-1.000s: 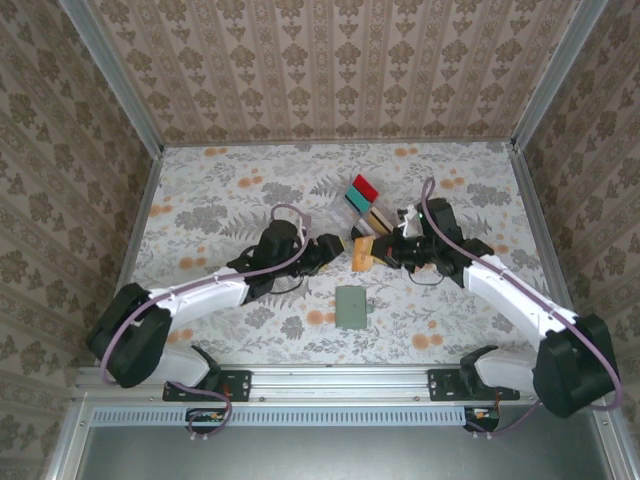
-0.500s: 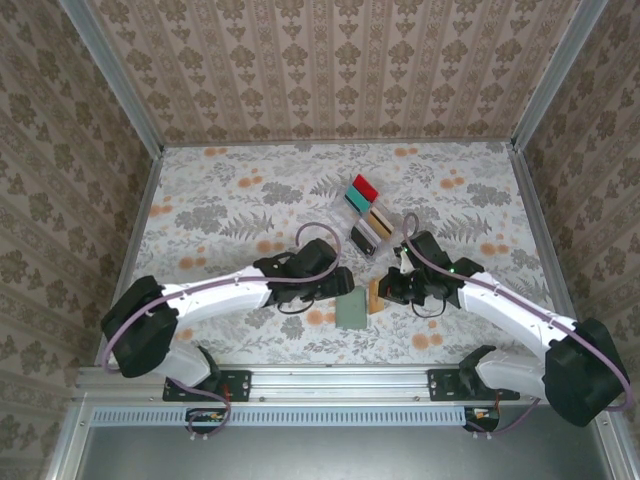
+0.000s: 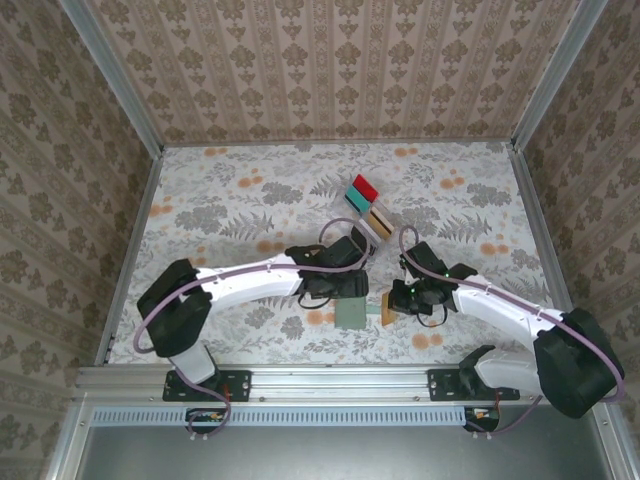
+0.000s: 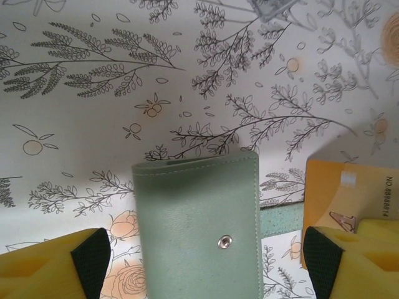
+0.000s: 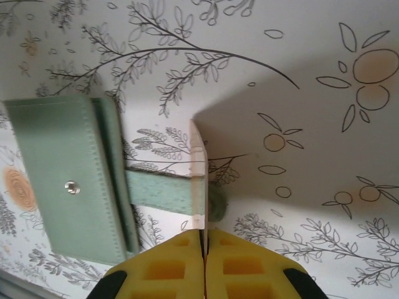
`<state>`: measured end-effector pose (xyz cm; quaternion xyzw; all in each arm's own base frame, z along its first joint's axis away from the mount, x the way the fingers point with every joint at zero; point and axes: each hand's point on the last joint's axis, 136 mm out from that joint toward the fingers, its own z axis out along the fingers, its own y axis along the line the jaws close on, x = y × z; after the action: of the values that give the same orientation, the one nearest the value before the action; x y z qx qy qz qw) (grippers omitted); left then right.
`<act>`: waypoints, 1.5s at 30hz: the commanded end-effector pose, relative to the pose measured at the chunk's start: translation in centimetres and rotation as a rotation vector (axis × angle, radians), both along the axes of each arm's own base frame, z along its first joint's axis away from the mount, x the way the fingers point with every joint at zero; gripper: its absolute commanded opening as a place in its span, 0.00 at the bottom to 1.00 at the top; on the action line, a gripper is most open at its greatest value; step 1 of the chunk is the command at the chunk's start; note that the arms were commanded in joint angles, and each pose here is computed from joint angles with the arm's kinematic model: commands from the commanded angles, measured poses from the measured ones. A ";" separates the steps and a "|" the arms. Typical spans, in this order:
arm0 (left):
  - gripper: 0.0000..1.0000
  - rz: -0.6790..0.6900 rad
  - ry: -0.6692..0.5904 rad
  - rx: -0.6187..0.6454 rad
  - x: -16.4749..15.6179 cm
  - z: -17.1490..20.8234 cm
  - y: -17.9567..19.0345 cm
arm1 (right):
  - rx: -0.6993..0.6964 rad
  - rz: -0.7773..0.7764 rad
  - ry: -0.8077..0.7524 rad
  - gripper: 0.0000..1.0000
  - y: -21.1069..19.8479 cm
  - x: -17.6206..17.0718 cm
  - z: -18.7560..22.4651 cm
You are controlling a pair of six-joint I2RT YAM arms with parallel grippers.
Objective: Put the credit cards into the card holder
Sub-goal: Open the button on the card holder.
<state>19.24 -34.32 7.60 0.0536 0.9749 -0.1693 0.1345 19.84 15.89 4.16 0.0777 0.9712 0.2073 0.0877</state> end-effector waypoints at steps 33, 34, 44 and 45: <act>0.89 -0.063 0.048 0.390 -1.1 -3.3 1.2 | -0.112 -0.075 0.031 0.06 -3.3 -0.8 -3.3; 0.88 -0.063 0.043 0.387 -1.1 -3.1 1.3 | -0.114 -0.075 0.031 0.06 -3.3 -0.8 -3.3; 0.81 -0.043 0.003 0.333 -1.1 -1.2 2.0 | -0.140 -0.087 0.040 0.05 -3.8 -0.8 -3.8; 0.79 -0.041 -0.001 0.331 -1.1 -1.1 2.1 | -0.141 -0.088 0.040 0.05 -3.8 -0.8 -3.8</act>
<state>18.37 -33.65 5.89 0.0994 0.9885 -0.0252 0.1112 20.90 15.38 3.13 0.0891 0.9660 0.2157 0.1113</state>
